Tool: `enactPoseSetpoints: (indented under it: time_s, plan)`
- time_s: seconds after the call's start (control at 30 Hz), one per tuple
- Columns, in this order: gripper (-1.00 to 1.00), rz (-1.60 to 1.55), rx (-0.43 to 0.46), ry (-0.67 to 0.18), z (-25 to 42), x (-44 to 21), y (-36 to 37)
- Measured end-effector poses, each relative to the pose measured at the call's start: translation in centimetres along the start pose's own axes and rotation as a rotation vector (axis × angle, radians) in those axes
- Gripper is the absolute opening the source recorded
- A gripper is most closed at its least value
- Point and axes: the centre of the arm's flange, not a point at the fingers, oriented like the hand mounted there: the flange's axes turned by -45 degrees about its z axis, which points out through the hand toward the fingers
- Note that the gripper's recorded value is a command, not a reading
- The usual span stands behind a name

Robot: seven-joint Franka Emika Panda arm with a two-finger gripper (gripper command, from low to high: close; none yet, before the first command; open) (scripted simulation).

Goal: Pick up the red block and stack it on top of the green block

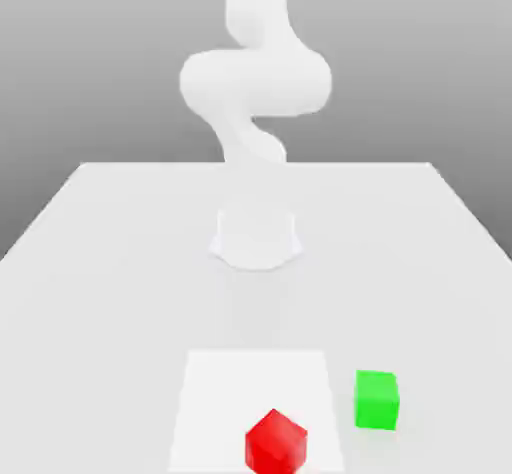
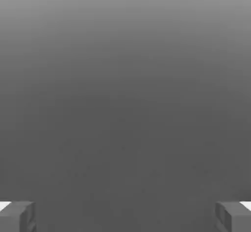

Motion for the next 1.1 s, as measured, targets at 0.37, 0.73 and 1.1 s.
enactPoseSetpoints:
  time_s: [0.37,0.73,1.1]
  plan:
    - [0.0,-0.277,0.189,-0.298,21.4,-4.7,-0.6]
    - [0.0,-0.583,0.271,-0.571,37.3,-16.5,-2.1]
    - [-1.0,-0.741,0.273,-0.694,46.7,-26.8,-1.3]
